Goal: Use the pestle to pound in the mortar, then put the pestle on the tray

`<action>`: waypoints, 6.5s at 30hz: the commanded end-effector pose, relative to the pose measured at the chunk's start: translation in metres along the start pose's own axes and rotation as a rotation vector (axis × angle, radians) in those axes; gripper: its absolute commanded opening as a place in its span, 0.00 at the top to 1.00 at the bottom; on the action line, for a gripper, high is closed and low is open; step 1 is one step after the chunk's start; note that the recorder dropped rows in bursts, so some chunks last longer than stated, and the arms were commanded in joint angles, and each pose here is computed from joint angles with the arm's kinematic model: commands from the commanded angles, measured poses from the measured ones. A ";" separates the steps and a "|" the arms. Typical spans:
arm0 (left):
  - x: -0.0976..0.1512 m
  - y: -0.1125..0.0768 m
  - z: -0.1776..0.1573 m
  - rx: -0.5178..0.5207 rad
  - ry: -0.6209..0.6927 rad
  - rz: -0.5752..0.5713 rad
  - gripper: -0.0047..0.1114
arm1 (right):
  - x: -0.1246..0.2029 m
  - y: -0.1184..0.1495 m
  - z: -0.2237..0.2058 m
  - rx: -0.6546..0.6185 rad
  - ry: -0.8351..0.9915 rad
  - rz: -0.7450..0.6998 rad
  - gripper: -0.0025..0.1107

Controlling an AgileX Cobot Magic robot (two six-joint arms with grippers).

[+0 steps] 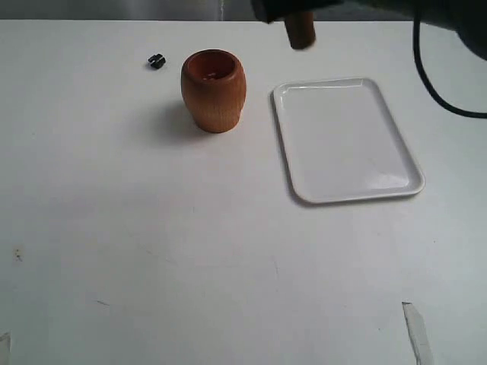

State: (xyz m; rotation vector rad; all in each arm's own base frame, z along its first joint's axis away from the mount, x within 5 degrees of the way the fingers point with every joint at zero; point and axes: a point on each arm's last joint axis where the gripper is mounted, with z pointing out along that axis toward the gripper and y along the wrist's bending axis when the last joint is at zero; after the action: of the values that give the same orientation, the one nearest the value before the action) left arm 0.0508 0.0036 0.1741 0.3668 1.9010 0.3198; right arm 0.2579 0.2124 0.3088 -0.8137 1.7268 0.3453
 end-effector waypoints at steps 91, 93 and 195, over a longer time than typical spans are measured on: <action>0.000 -0.001 0.000 0.008 -0.007 -0.012 0.96 | 0.182 0.024 -0.207 0.167 -0.189 0.278 0.98; 0.000 -0.001 0.000 0.008 -0.007 -0.012 0.96 | 0.183 0.025 -0.207 0.170 -0.171 0.177 0.98; 0.000 -0.001 0.000 0.008 -0.007 -0.012 0.96 | 0.211 0.016 -0.232 0.518 -0.029 0.343 0.98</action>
State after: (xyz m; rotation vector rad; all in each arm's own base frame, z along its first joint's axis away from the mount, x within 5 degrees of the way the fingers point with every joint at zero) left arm 0.0508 0.0036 0.1741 0.3668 1.9010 0.3198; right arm 0.0531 0.0103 0.1835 -0.1346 1.8175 0.1160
